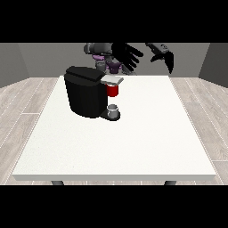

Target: Insert the coffee pod into the coffee machine and close the lid

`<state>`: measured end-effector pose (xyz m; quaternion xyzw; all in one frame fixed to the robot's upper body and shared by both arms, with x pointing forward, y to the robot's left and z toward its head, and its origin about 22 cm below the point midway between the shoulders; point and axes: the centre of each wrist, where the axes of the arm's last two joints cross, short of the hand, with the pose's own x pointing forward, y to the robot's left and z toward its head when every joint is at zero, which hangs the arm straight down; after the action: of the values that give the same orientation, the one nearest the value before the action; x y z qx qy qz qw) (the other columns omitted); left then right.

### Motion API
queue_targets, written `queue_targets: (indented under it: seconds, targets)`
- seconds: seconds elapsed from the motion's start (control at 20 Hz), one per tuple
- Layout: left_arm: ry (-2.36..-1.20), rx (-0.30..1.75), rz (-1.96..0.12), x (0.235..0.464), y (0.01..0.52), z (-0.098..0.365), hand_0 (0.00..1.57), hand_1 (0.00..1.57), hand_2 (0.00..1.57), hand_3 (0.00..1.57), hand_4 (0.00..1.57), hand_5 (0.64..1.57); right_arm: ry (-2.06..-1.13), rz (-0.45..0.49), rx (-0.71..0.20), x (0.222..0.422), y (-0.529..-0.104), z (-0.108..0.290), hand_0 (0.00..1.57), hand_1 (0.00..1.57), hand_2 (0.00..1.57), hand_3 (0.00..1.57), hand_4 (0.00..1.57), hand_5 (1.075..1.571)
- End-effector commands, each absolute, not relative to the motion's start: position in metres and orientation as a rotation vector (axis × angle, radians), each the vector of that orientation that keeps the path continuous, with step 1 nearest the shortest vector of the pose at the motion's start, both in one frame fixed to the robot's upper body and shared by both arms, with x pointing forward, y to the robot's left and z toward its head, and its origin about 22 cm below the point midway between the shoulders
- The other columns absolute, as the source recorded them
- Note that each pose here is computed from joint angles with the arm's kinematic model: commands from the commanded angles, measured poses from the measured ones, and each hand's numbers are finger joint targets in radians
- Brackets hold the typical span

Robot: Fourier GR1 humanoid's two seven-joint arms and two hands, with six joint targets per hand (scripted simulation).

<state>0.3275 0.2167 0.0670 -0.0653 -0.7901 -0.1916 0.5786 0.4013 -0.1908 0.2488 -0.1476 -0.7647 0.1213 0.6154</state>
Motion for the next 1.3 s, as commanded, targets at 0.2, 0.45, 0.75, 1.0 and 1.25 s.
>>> queue_targets:
  seconds: [0.2,0.45,0.75,1.0,1.25]
  targets:
    - [-1.956,-0.219,-0.511,0.337,0.185,0.098,0.00,0.00,0.00,0.00,0.36,1.571,-2.000,0.412,-0.359,0.405,-0.142,0.301,0.00,0.00,0.00,0.00,0.00,1.571]
    - [-1.924,-0.214,-0.505,0.334,0.224,0.088,0.00,0.00,0.00,0.00,0.20,1.571,-2.006,0.406,-0.336,0.416,-0.152,0.307,0.00,0.00,0.00,0.00,0.00,1.571]
    - [-1.922,-0.233,-0.519,0.338,0.217,0.103,0.00,0.00,0.00,0.00,0.30,1.571,-1.996,0.387,-0.279,0.428,-0.140,0.298,0.00,0.00,0.00,0.00,0.05,1.571]
    - [-1.946,-0.214,-0.527,0.331,0.212,0.099,0.00,0.00,0.00,0.00,0.32,1.571,-2.013,0.401,-0.232,0.435,-0.143,0.305,0.00,0.00,0.00,0.00,0.00,1.571]
    - [-1.875,-0.174,-0.440,0.324,0.226,0.080,0.00,0.00,0.00,0.00,0.27,1.571,-2.044,0.472,-0.089,0.429,-0.108,0.246,0.00,0.00,0.00,0.00,0.00,1.571]
